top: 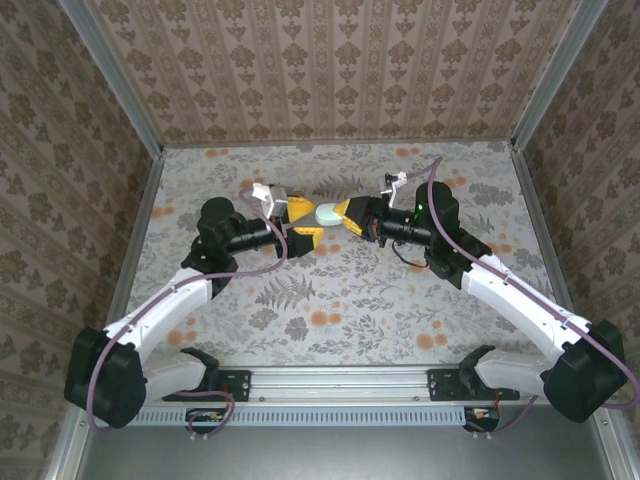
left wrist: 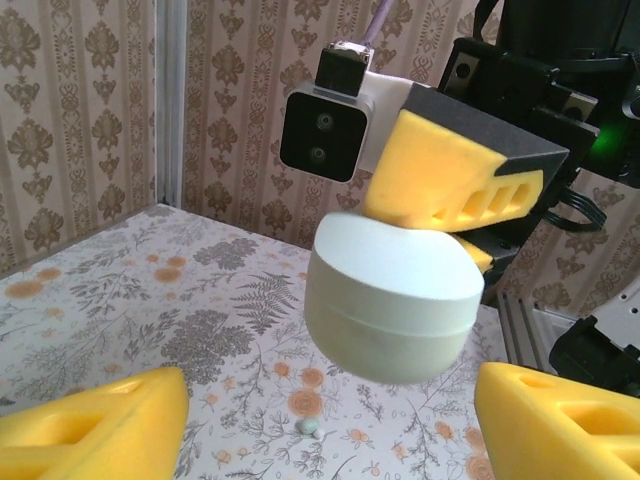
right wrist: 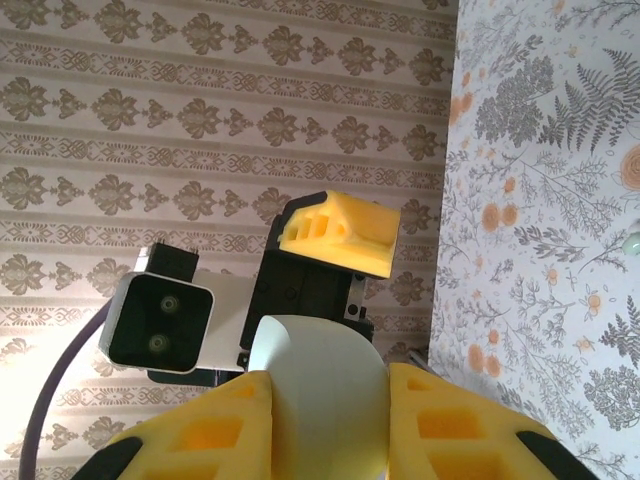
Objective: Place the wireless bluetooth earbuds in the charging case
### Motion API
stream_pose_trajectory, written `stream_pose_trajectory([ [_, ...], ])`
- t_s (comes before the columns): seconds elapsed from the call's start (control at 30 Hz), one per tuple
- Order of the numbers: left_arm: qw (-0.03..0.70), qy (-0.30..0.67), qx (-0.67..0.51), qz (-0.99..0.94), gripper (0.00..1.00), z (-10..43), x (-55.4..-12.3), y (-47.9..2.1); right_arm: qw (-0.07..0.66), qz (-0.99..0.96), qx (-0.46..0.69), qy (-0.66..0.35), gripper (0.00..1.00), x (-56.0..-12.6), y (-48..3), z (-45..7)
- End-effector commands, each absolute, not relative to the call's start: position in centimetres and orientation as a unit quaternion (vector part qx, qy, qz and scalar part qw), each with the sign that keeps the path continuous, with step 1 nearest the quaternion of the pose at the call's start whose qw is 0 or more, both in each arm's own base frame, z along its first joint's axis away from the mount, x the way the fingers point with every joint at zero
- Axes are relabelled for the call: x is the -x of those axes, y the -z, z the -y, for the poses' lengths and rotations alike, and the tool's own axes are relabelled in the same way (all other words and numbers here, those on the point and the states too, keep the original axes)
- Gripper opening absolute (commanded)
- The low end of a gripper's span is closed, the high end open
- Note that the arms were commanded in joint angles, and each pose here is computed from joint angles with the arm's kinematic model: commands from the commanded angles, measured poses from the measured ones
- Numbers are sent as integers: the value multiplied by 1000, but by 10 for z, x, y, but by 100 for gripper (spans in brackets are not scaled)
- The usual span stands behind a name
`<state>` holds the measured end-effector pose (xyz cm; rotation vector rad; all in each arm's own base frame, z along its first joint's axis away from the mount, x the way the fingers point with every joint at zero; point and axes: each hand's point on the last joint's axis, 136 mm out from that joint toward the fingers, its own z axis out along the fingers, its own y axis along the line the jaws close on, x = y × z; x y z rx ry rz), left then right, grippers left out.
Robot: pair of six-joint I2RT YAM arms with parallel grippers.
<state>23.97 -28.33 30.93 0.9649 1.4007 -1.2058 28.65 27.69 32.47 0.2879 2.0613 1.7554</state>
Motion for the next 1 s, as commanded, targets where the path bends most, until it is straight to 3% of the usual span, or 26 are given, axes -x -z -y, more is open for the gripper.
stream_pose_trajectory([
  [0.0,515,506,-431,-541,74,290,-234,-329,215,-733,-105,-637,18,-284,-332,-273],
  [0.37,504,519,-446,-527,69,299,-230,-333,212,-733,-101,-638,18,-282,-332,-273],
  [0.77,499,521,-450,-526,47,300,-228,-331,206,-727,-89,-648,18,-282,-337,-278],
  [0.97,497,518,-448,-533,35,299,-229,-328,206,-733,-80,-643,37,-281,-335,-279],
])
